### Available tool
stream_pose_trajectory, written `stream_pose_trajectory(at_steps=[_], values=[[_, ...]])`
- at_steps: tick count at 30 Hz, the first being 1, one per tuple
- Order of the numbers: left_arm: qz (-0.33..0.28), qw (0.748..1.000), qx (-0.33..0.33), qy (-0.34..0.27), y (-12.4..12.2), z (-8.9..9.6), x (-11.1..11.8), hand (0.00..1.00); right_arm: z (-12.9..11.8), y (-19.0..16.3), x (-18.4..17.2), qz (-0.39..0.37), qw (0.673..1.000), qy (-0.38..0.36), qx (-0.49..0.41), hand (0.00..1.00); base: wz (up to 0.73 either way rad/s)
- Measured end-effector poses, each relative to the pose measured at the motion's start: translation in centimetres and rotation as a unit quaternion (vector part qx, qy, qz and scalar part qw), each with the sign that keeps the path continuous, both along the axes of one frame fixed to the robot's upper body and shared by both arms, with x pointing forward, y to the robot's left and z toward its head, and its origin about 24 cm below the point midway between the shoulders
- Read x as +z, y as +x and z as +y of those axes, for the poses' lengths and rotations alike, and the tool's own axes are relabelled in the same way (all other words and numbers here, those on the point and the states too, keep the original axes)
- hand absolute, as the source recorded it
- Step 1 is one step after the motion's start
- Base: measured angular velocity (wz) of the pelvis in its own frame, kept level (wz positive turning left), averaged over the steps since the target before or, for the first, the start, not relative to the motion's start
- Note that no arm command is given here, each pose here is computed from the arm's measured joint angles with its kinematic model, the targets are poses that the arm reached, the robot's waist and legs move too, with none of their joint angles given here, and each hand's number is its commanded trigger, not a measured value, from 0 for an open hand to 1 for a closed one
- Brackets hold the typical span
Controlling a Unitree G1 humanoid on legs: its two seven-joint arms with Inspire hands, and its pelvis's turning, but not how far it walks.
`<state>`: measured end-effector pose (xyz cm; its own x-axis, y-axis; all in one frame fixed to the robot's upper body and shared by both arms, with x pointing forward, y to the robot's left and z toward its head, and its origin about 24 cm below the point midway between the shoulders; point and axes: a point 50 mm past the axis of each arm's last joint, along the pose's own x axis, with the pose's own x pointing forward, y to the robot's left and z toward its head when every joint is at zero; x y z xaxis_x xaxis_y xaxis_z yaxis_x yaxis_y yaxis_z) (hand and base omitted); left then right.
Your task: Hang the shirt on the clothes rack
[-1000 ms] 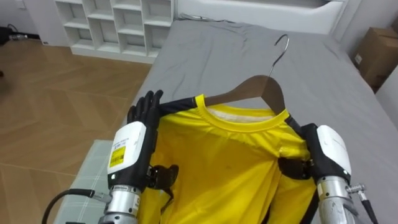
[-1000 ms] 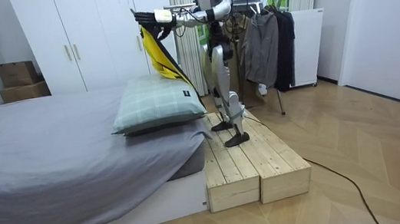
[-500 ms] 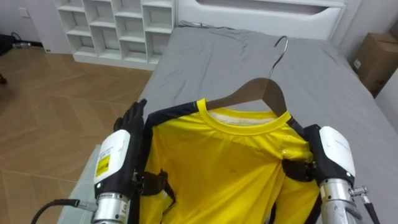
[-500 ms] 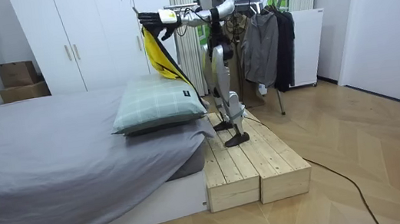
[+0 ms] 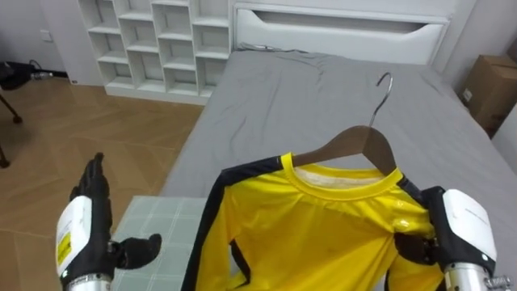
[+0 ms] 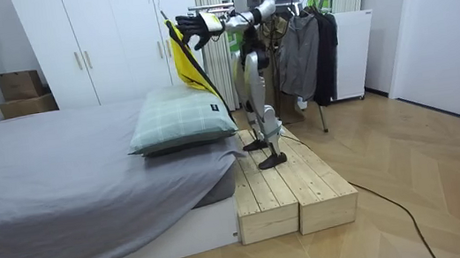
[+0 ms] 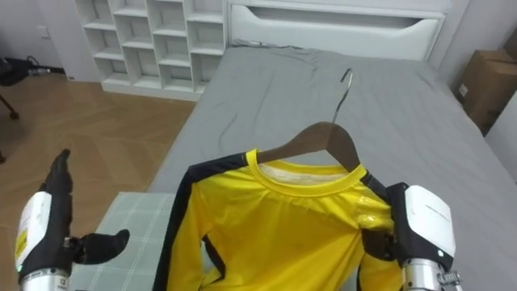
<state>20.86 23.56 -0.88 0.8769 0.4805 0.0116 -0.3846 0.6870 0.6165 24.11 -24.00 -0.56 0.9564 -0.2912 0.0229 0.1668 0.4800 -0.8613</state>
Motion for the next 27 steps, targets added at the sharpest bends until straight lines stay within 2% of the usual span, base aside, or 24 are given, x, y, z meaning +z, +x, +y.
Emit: stream_pose_trajectory(at_steps=[3, 8, 12, 18, 27], values=[[0.019, 0.999, 0.024, -0.026, -0.7, 0.6, -1.1, 0.0, -0.3, -0.1, 0.0, 0.0, 1.0, -0.007, -0.006, 1.0, 0.0], [0.006, 0.998, 0.056, -0.035, -0.9, 0.9, -1.1, 0.0, -0.6, -0.1, 0.2, -0.001, 1.0, -0.018, -0.009, 1.0, 0.0], [0.001, 0.997, 0.06, -0.047, -1.0, 0.6, -1.5, 0.0, -0.5, -0.1, 0.1, -0.003, 1.0, -0.018, -0.008, 1.0, 0.0], [0.03, 0.996, 0.067, -0.049, -1.7, 0.7, -2.8, 0.0, -0.2, -0.2, 0.0, -0.003, 1.0, -0.013, -0.007, 1.0, -0.06], [0.034, 0.997, 0.049, -0.055, -1.5, -0.1, -3.0, 0.0, -0.4, -1.6, -0.9, 0.015, 1.0, -0.011, -0.007, 1.0, -0.15]])
